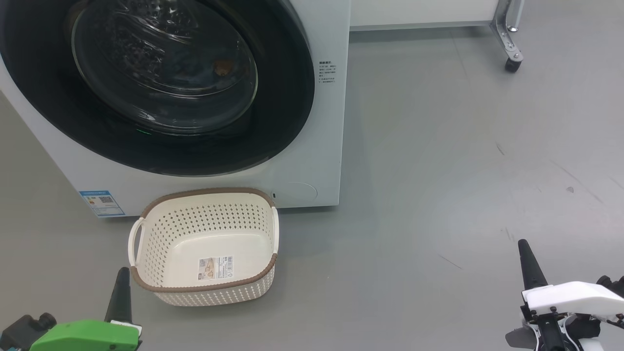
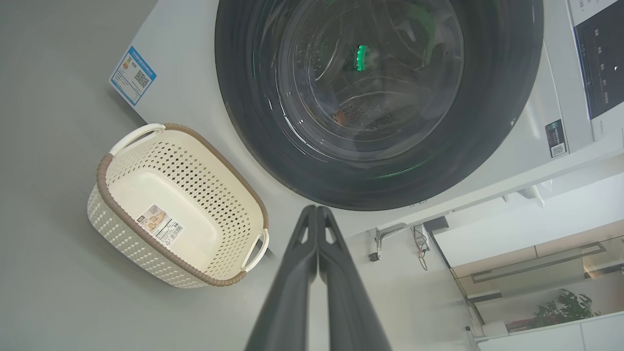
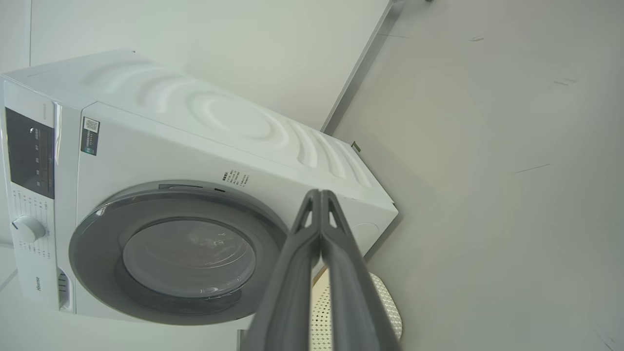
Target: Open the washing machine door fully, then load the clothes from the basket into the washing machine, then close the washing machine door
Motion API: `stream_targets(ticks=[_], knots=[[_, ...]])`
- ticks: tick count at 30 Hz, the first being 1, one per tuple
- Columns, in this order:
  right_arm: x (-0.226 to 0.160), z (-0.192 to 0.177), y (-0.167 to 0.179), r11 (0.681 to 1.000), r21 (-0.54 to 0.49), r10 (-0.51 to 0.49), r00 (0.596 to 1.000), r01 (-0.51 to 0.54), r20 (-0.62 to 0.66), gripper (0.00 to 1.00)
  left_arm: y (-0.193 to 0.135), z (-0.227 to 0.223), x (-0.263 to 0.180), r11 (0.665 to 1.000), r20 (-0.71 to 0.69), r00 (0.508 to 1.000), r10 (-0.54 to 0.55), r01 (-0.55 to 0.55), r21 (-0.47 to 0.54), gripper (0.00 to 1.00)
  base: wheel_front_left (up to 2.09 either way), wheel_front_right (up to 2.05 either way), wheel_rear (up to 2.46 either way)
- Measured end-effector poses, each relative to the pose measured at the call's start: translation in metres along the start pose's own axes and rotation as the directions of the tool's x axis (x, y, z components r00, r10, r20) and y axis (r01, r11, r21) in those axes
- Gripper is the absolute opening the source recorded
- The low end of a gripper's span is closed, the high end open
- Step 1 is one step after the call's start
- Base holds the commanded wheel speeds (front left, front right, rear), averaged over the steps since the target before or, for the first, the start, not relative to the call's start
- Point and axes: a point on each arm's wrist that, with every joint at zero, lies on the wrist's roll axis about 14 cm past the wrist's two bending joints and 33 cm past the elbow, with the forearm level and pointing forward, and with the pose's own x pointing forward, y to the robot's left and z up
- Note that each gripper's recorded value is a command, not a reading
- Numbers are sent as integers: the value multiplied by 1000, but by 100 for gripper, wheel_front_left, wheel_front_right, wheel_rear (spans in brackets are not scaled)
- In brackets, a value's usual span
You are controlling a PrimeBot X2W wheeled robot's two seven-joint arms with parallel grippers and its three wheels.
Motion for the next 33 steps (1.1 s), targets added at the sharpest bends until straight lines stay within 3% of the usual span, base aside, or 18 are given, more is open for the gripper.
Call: stream_targets(ticks=[16, 33], knots=[[4, 9, -1, 983, 184, 2, 1000, -3, 6, 0, -4, 4, 7, 984, -2, 1000, -7, 6, -176, 0, 0, 0, 0], [10, 21, 5, 927, 372, 31, 999, -38, 26, 0, -9, 11, 13, 932, 6, 1000, -23, 23, -361, 0, 0, 0, 0]])
